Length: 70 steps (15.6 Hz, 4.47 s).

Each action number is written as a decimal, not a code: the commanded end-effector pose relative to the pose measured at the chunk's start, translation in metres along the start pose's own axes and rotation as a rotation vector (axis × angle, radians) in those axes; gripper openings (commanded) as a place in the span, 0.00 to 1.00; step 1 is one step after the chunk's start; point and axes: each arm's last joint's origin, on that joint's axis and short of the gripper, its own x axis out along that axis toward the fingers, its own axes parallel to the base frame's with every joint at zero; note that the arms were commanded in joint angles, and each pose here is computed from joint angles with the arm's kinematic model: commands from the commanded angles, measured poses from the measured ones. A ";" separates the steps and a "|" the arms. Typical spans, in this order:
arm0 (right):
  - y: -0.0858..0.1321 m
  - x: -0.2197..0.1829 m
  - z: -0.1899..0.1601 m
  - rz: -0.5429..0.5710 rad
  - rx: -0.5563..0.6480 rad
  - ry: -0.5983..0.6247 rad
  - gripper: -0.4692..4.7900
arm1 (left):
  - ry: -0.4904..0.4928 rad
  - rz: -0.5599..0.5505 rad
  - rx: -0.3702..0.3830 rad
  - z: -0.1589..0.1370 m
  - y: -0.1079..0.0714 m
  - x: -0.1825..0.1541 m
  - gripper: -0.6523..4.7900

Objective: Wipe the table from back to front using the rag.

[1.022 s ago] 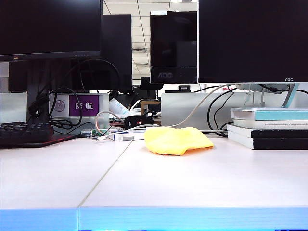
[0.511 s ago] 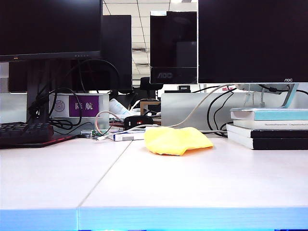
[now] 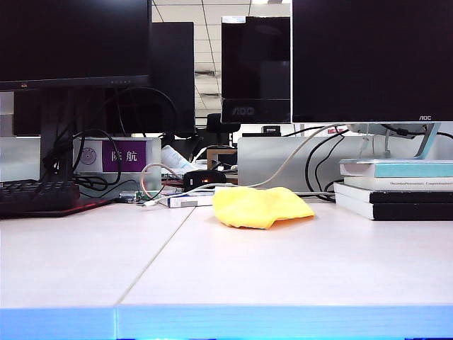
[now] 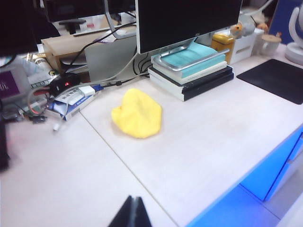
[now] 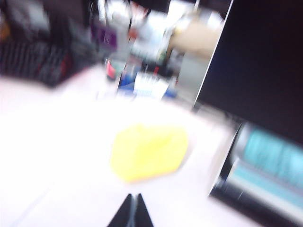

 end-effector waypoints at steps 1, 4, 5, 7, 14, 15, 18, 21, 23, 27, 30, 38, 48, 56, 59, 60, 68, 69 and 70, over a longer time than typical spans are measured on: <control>0.006 -0.005 -0.039 -0.014 -0.003 -0.103 0.09 | -0.086 -0.006 -0.048 -0.033 -0.001 0.017 0.11; 0.017 -0.001 -0.126 -0.038 -0.004 -0.235 0.09 | -0.160 -0.008 -0.076 -0.068 0.001 0.067 0.11; 0.021 0.005 -0.164 -0.053 0.001 -0.224 0.09 | -0.173 -0.003 -0.073 -0.083 0.002 0.088 0.11; 0.025 0.011 -0.200 -0.084 0.007 -0.193 0.09 | -0.173 -0.003 -0.072 -0.103 0.002 0.106 0.11; 0.034 0.025 -0.273 -0.065 0.017 -0.170 0.11 | -0.107 -0.003 -0.076 -0.166 0.002 0.141 0.11; 0.035 0.025 -0.278 -0.063 0.018 -0.161 0.11 | -0.106 -0.003 -0.076 -0.170 0.002 0.143 0.11; 0.036 0.026 -0.290 -0.053 0.022 -0.075 0.11 | -0.098 0.050 -0.079 -0.182 0.003 0.148 0.11; 0.037 0.027 -0.294 -0.048 0.025 -0.029 0.11 | -0.086 0.116 -0.078 -0.188 0.005 0.149 0.11; 0.037 0.027 -0.295 -0.047 0.025 -0.020 0.11 | -0.085 0.157 -0.078 -0.188 0.006 0.149 0.11; 0.037 0.027 -0.295 -0.050 0.025 -0.019 0.11 | -0.077 0.358 -0.098 -0.192 0.028 0.140 0.11; 0.037 0.027 -0.295 -0.046 0.025 -0.019 0.11 | 0.011 0.546 -0.118 -0.202 0.043 0.133 0.11; 0.037 0.027 -0.295 -0.050 0.025 -0.019 0.11 | 0.059 0.654 -0.030 -0.204 0.051 0.128 0.11; 0.037 0.027 -0.295 -0.050 0.025 -0.019 0.11 | 0.050 0.652 -0.040 -0.203 0.052 0.128 0.13; 0.014 0.046 -0.311 -0.616 0.092 -0.083 0.11 | 0.050 0.652 -0.040 -0.203 0.052 0.128 0.13; 0.007 0.052 -0.321 -0.692 0.118 -0.086 0.11 | 0.050 0.653 -0.040 -0.203 0.052 0.128 0.13; 0.006 0.055 -0.325 -0.687 0.123 -0.099 0.11 | 0.050 0.652 -0.040 -0.203 0.052 0.128 0.13; 0.007 0.063 -0.331 -0.538 0.345 -0.225 0.11 | 0.050 0.652 -0.040 -0.203 0.052 0.128 0.13; 0.006 0.063 -0.331 -0.522 0.346 -0.224 0.11 | 0.050 0.652 -0.040 -0.203 0.052 0.128 0.13; 0.006 0.063 -0.332 -0.502 0.346 -0.221 0.11 | 0.050 0.652 -0.040 -0.203 0.052 0.128 0.13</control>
